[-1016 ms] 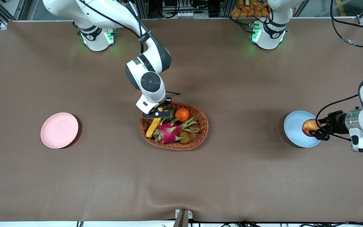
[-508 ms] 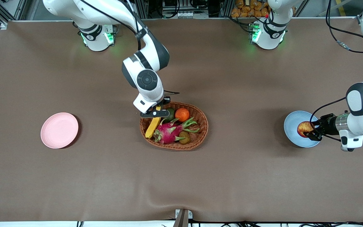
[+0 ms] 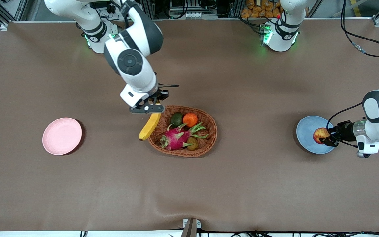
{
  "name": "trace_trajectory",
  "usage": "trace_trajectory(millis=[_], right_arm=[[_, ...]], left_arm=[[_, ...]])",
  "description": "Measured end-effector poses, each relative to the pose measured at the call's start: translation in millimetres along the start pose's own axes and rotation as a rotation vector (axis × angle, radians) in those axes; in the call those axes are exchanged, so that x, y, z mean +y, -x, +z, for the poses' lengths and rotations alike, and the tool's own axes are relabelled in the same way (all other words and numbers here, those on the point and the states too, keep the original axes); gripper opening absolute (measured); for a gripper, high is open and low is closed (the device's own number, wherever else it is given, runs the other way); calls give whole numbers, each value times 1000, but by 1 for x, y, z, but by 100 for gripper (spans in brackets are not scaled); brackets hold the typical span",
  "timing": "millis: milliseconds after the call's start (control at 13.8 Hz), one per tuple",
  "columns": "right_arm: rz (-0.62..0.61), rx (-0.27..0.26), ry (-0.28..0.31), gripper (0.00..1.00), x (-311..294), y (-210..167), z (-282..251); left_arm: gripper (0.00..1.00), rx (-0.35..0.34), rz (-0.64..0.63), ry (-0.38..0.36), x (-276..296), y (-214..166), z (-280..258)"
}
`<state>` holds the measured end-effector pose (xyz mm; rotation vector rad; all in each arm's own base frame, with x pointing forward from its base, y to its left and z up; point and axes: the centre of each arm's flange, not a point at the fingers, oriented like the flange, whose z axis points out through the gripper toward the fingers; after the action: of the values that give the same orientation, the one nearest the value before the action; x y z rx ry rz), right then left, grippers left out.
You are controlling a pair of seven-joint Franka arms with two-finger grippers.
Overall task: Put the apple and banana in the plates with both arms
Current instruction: 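Carry the banana to the pink plate while the left gripper releases the apple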
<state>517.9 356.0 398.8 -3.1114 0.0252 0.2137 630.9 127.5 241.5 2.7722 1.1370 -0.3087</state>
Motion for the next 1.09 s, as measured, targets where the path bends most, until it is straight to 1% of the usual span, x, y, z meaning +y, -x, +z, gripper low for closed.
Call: trace_trajectory(millis=[73,218,290,508,580,653,725,870,1088], right_arm=[[31,-5,0,16,19,-10,-4],[67,2,10,16,67,-36,-12],[59,-4,18,16,97,-49,-15],[8,-51,28,16,201,-79,-18],[-10,-67,23,16,235,-86,-18],[-22,-74,13,16,269,-91,-18],[-22,-77,3,16,302,-94,-17],[-38,-84,-15,16,358,-97,-16],[-82,-99,-44,16,435,-95,-4]], left_arm=[[67,12,1,7,-2,1,8],[67,24,12,7,-14,-1,20],[67,24,18,8,-21,-4,21],[67,27,23,13,-32,-11,18],[67,28,23,13,-32,-11,18],[71,28,24,13,-31,-11,18],[82,31,24,13,-31,-11,16],[99,28,26,4,-31,-8,3],[100,29,38,-25,-29,7,-40]])
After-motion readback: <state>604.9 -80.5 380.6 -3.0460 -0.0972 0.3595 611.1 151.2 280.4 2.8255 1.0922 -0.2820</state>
